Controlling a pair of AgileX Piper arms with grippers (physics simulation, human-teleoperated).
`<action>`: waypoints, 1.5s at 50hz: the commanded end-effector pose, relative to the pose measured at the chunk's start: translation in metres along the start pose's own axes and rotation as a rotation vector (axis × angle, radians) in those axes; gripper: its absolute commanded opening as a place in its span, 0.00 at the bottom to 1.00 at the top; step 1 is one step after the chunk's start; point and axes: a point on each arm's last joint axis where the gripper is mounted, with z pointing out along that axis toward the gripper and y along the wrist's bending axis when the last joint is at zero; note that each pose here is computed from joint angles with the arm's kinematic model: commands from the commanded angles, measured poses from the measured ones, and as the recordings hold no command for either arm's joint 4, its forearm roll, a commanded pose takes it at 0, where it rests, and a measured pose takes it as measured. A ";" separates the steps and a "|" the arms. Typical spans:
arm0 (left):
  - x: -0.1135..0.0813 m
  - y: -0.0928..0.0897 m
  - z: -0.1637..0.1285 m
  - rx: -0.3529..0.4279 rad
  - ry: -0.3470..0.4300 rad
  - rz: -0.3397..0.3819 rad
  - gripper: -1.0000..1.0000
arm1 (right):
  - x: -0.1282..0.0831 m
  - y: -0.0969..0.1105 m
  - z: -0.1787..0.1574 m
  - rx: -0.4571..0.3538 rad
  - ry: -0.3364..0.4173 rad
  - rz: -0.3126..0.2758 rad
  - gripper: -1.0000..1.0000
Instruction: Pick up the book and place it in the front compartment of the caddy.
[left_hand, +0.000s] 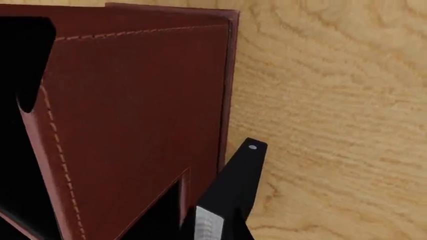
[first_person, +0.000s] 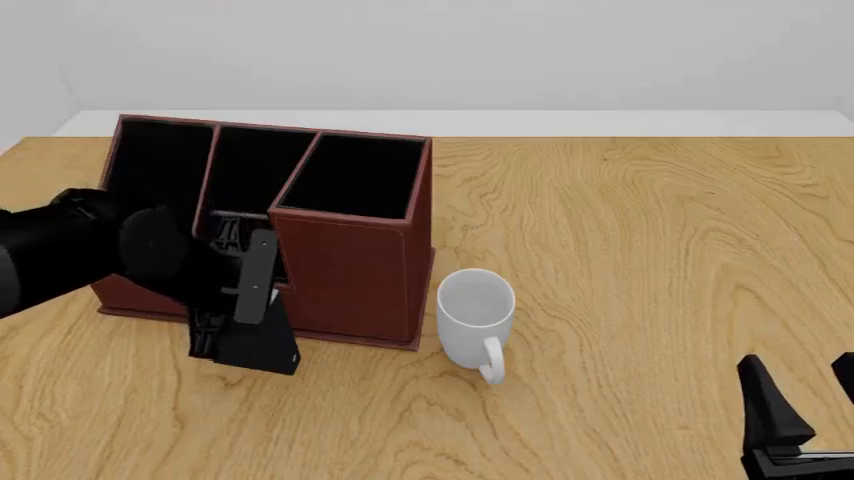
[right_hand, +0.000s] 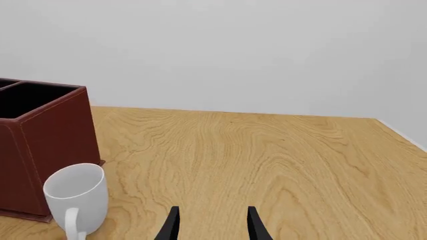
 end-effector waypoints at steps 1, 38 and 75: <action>-0.004 -0.007 0.000 0.018 -0.008 -0.027 0.00 | 0.000 0.000 0.000 -0.001 0.000 -0.001 1.00; 0.006 -0.006 -0.100 -0.051 -0.002 0.002 0.00 | -0.007 -0.001 -0.003 0.006 -0.027 0.034 1.00; 0.029 0.002 -0.205 -0.213 0.066 0.126 0.00 | -0.013 -0.002 -0.003 0.020 -0.041 0.093 1.00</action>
